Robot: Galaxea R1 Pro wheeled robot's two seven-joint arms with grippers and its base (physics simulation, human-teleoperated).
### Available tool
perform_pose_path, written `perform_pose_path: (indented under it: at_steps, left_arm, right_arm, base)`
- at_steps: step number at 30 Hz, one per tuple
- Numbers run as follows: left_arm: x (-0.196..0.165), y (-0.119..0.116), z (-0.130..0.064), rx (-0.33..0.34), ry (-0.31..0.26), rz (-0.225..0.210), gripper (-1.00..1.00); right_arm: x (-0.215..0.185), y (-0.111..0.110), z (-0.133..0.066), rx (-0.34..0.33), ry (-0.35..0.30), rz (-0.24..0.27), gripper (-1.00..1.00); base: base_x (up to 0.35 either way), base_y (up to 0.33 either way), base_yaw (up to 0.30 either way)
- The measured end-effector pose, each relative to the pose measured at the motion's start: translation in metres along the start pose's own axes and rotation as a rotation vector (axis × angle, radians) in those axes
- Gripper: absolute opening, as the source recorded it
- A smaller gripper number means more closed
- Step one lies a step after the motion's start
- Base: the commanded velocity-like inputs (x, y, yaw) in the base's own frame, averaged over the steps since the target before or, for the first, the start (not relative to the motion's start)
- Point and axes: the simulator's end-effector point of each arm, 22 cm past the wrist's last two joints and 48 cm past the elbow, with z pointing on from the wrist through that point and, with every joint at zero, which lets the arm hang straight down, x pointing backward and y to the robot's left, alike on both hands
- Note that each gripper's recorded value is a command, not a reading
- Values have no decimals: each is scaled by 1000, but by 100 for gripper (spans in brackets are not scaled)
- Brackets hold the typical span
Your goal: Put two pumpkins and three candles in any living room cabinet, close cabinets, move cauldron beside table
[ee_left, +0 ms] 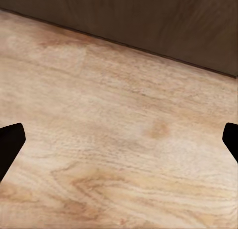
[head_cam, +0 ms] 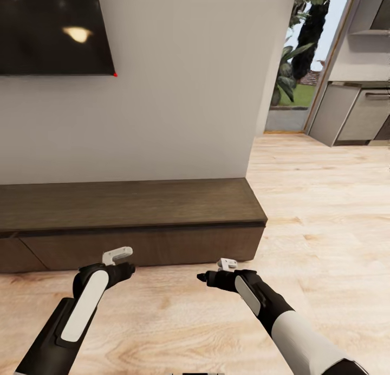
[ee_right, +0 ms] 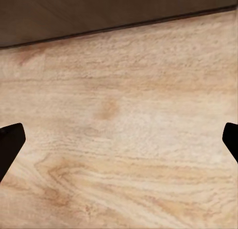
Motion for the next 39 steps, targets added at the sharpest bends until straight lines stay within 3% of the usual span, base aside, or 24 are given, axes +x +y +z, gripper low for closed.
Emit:
perform_pose_path:
  at_steps: [18,39]
  left_arm:
    - [-18,-13,-30,32,-55,-15,100]
    - [-19,-16,-31,39,-58,-11,100]
  right_arm:
    - [-23,18,-24,-9,-39,-32,100]
    - [-22,21,-23,-9,-37,-44,100]
  base:
    - [-40,-21,9]
    - [-133,-72,261]
